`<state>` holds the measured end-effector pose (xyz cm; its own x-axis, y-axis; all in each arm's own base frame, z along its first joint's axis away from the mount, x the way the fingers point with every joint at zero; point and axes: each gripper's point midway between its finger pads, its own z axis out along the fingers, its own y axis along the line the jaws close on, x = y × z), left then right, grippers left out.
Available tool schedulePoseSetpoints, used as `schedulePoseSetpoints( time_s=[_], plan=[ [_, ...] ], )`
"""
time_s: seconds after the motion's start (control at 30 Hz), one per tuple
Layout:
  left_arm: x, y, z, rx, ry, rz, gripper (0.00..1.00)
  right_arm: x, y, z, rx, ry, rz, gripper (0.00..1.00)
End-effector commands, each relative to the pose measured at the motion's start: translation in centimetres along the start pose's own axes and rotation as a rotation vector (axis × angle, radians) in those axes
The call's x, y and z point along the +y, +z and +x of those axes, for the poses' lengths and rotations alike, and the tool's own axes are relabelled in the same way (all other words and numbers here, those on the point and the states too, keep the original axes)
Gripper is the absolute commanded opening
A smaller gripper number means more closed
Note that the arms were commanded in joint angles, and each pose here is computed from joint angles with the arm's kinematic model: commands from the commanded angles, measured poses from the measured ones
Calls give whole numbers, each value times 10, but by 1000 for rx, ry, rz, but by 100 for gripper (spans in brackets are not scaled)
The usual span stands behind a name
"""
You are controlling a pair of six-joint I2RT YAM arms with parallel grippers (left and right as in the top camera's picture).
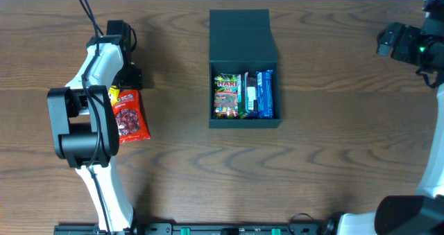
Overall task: Pack container
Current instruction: 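Move the left gripper to the yellow candy bag and grasp it, then carry the yellow bag into the box and lower it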
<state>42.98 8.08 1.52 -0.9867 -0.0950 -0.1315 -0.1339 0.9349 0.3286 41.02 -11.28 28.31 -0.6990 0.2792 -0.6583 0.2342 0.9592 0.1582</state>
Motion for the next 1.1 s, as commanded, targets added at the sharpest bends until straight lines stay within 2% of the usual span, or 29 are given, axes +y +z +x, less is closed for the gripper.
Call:
schedulePoseSetpoints(
  time_s=[0.0, 0.03, 0.1, 0.4, 0.57, 0.8, 0.93, 1.07],
  plan=[
    [-4, 12, 5, 27, 15, 6, 68, 0, 1, 2, 6, 32, -14, 99],
    [-4, 12, 5, 25, 14, 6, 55, 1, 1, 2, 7, 32, -21, 99],
    [-4, 12, 4, 22, 13, 7, 43, 1, 1, 2, 8, 32, -24, 99],
    [-7, -1, -1, 23, 17, 7, 7, 2, 1, 3, 9, 40, -25, 99],
    [-10, -36, -22, -18, 1, 13, 6, 1, 1, 3, 9, 47, -25, 99],
    [-32, -121, -66, -185, -47, 54, 6, 1, 1, 3, 12, 48, -25, 99],
    [-71, -168, -76, -273, -71, 135, 6, 1, 1, 3, 11, 48, -25, 99],
    [-142, -195, -64, -265, -36, 359, 6, 1, 1, 3, 10, 47, -24, 99]
  ],
)
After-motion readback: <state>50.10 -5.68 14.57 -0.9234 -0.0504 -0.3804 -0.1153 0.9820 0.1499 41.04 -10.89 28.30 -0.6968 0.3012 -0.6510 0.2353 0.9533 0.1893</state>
